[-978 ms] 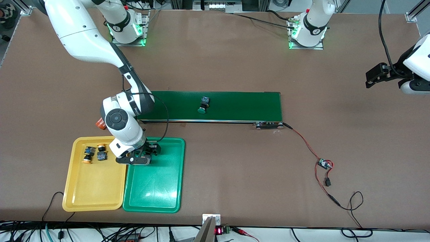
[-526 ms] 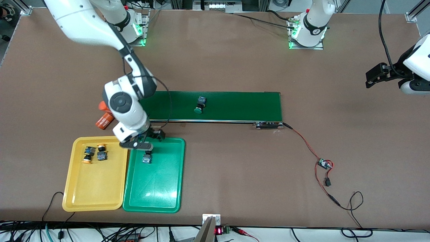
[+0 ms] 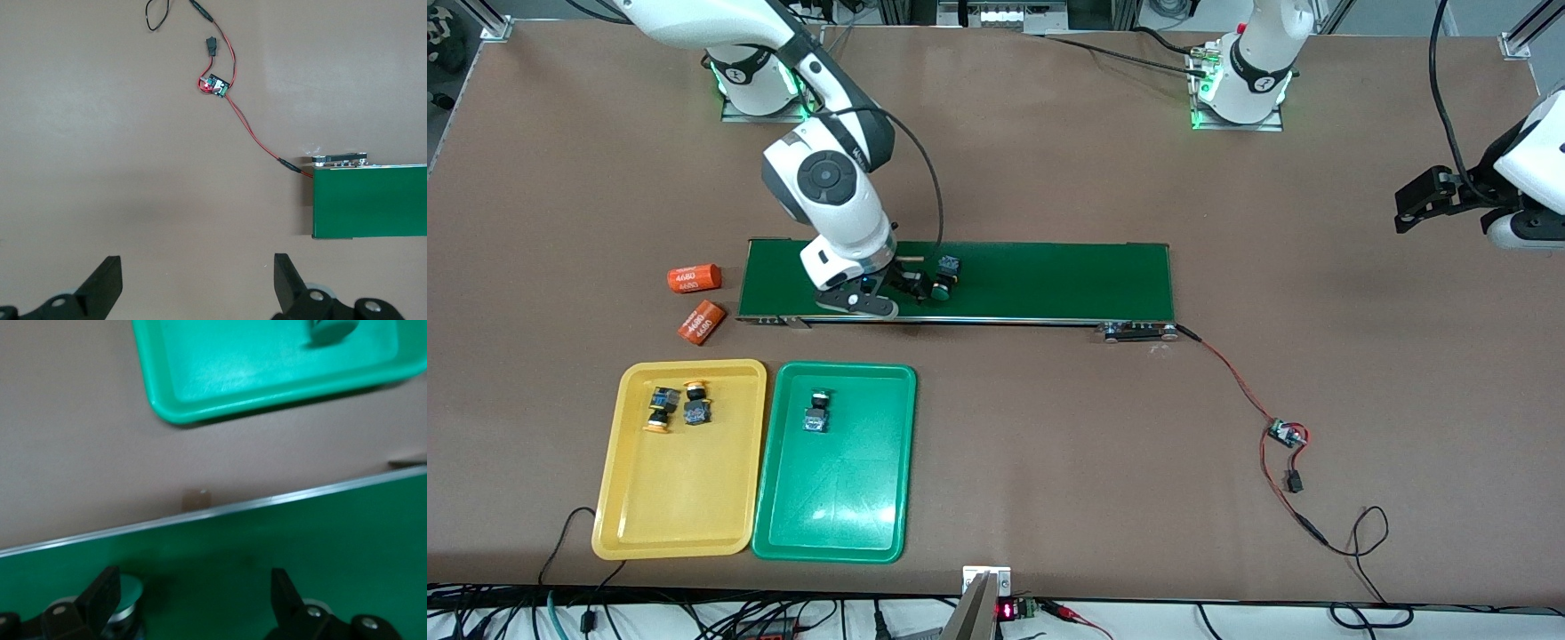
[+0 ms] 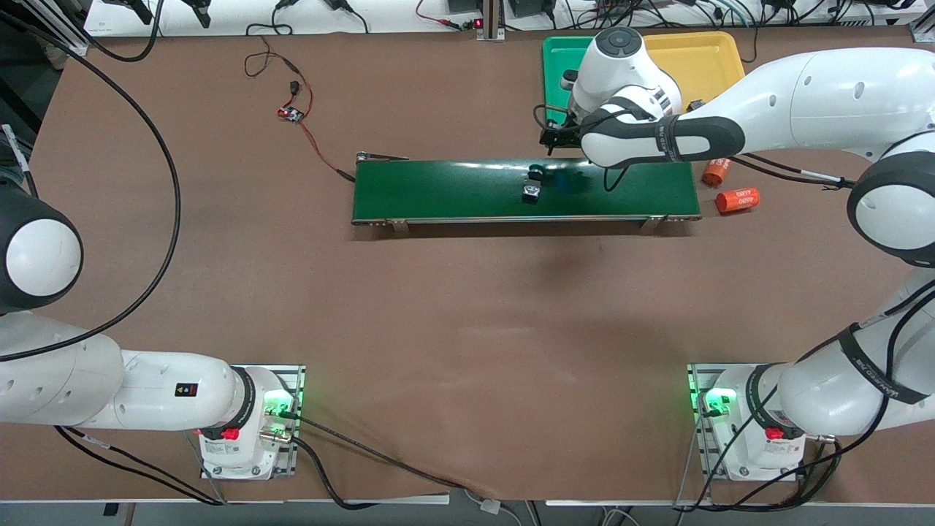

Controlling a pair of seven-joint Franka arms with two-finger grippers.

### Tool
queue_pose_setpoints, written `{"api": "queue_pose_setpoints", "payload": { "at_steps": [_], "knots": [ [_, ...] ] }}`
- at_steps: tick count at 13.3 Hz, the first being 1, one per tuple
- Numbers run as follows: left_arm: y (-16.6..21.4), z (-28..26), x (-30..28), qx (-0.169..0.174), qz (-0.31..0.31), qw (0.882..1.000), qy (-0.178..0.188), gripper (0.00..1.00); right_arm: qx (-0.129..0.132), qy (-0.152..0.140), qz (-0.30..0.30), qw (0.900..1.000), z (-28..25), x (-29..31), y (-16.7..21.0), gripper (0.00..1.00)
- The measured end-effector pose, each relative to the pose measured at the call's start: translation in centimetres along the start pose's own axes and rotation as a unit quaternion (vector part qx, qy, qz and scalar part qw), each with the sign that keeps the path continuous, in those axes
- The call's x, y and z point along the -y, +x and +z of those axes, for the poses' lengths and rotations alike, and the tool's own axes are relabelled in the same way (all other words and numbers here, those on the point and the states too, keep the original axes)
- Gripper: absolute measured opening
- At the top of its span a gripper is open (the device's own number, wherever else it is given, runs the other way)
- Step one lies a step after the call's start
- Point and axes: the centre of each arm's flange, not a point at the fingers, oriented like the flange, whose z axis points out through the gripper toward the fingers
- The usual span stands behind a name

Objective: Sort buttons by color to trays
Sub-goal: 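Move the right gripper back to the belt above the green button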

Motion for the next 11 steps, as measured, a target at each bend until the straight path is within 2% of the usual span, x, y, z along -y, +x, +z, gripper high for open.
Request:
{"api": "queue_pose_setpoints", "payload": {
  "at_steps": [5, 11],
  "knots": [
    [0.0, 0.0, 0.0, 0.0, 0.0, 1.0, 0.0, 1.0, 0.012, 0.003, -0.012, 1.0, 0.1, 1.6, -2.3, 1.0],
    [0.0, 0.0, 0.0, 0.0, 0.0, 1.0, 0.0, 1.0, 0.03, -0.005, -0.03, 0.999, 2.0, 1.5, -3.2, 1.0]
  ]
}}
